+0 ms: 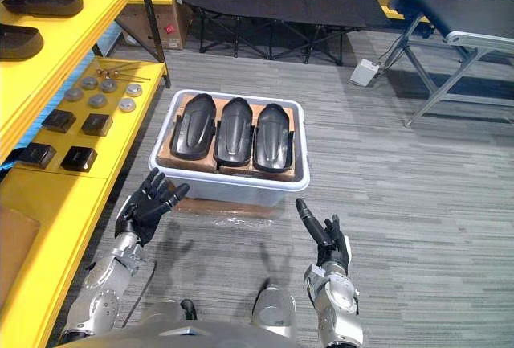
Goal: Walk over and take three plastic housings, then place them on the shelf
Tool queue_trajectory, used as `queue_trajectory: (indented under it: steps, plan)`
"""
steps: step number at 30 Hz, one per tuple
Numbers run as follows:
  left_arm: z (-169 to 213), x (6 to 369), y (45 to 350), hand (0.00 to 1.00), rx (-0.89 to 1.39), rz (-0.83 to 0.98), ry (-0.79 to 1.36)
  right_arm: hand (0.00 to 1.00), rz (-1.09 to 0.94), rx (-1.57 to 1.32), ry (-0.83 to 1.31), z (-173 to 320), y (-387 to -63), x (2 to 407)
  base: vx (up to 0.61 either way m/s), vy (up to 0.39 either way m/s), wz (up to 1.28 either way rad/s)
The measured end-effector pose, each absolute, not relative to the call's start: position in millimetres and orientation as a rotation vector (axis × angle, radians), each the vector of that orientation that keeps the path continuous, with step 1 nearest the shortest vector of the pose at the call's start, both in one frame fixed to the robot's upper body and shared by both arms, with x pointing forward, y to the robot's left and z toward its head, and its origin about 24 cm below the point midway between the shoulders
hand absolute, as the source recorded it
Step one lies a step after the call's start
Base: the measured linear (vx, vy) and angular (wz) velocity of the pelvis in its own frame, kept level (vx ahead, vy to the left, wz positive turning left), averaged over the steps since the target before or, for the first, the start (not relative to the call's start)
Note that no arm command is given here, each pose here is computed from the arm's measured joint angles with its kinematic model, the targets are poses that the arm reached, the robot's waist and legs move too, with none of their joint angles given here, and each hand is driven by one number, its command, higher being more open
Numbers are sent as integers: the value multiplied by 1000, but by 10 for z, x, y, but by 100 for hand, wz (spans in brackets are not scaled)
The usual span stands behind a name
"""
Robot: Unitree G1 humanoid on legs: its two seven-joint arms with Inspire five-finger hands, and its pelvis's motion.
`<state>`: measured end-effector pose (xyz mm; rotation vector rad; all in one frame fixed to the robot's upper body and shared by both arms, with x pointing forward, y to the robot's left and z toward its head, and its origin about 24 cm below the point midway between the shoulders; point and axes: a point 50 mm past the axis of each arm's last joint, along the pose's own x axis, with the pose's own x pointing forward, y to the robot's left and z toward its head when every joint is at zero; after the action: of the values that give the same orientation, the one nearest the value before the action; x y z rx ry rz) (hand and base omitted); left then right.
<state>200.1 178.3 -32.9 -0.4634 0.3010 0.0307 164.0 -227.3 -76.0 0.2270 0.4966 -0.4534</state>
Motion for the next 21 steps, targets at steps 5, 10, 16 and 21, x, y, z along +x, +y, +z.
queue_trajectory:
  steps: [5, 10, 16, 21]
  plan:
    - [-403, 1967, 1704, 100, -486, -4, 348, 100, -479, 168, 531, -795, -2374, 1470, 211, -331, 76]
    - [-461, 1909, 1541, 100, -591, -8, 384, 100, -454, 102, 437, -584, -2518, 1639, 313, -276, 27]
    - [-513, 1846, 1470, 100, -623, -21, 416, 100, -525, 14, 282, -277, -2858, 1673, 318, -141, 16]
    - [-442, 1890, 1561, 100, -517, 66, 387, 100, -572, -116, 205, -65, -3001, 1698, 216, 112, 3]
